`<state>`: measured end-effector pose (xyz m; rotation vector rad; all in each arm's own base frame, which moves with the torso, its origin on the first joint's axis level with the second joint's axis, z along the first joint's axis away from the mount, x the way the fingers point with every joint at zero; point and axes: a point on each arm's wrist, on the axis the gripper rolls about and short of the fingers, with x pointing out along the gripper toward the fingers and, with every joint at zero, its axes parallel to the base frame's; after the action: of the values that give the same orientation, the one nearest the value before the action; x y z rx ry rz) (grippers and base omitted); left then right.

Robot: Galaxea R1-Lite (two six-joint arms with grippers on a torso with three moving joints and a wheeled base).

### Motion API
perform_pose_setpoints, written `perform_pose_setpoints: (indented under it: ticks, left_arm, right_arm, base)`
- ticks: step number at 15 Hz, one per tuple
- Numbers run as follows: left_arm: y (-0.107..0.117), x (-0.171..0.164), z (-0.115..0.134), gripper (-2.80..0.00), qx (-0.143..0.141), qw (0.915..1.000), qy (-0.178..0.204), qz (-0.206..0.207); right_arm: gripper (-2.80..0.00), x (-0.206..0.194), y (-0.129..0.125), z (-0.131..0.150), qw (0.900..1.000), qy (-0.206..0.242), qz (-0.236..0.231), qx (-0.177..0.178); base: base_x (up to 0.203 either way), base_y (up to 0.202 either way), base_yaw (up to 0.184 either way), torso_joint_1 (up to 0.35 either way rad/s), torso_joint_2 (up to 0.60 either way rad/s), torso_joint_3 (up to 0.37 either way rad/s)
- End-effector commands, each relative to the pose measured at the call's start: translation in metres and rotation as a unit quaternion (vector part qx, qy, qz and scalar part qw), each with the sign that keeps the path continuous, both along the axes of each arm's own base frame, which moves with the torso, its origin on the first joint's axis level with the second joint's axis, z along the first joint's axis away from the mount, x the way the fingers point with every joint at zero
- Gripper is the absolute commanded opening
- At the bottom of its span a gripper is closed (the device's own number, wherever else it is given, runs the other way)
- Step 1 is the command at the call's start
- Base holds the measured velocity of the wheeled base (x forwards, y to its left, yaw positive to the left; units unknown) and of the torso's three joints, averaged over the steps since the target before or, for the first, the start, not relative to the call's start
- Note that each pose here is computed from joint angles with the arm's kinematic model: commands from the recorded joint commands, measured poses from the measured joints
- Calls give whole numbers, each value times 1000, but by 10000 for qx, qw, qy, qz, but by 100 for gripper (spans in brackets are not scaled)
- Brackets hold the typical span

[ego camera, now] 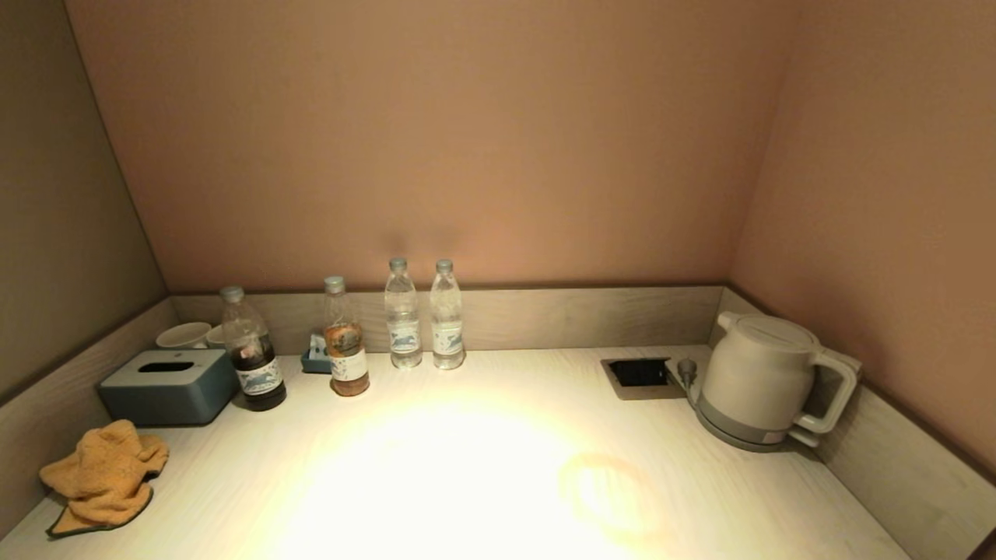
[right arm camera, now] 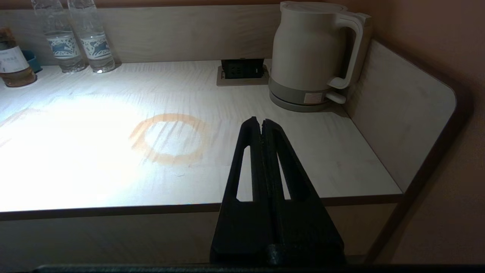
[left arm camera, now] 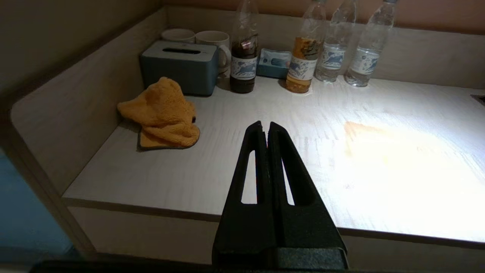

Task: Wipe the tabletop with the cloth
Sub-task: Pick up the tablecloth

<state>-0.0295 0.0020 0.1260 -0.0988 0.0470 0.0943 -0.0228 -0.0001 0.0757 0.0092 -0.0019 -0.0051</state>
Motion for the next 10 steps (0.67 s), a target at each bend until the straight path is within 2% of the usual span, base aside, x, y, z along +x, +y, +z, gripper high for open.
perform_pose_setpoints:
  ticks: [1, 3, 4, 6, 8, 10]
  left_arm:
    - [1, 28, 23, -280, -140, 9954, 908, 255]
    - [3, 72, 41, -280, -416, 9779, 1939, 665]
    - [4, 96, 46, -280, -538, 9661, 2365, 886]
    - [9, 152, 50, -280, -721, 9373, 3124, 1368]
    - [18, 196, 52, -280, -883, 9190, 3395, 1802]
    - [33, 248, 39, -280, -916, 8933, 3809, 2204]
  right_arm:
    - [-280, 0, 0, 0, 10000, -6, -5, 0]
    - [-280, 0, 0, 0, 10000, -6, 2, 0]
    - [-280, 0, 0, 0, 10000, -6, 2, 0]
    - [-280, 0, 0, 0, 10000, -6, 2, 0]
    - [-280, 0, 0, 0, 10000, -6, 2, 0]
    - [-280, 0, 0, 0, 10000, -6, 2, 0]
  base:
    - [0, 0, 0, 0, 0, 0]
    - [0, 0, 0, 0, 0, 0]
    - [0, 0, 0, 0, 0, 0]
    - [0, 0, 0, 0, 0, 0]
    - [0, 0, 0, 0, 0, 0]
    - [0, 0, 0, 0, 0, 0]
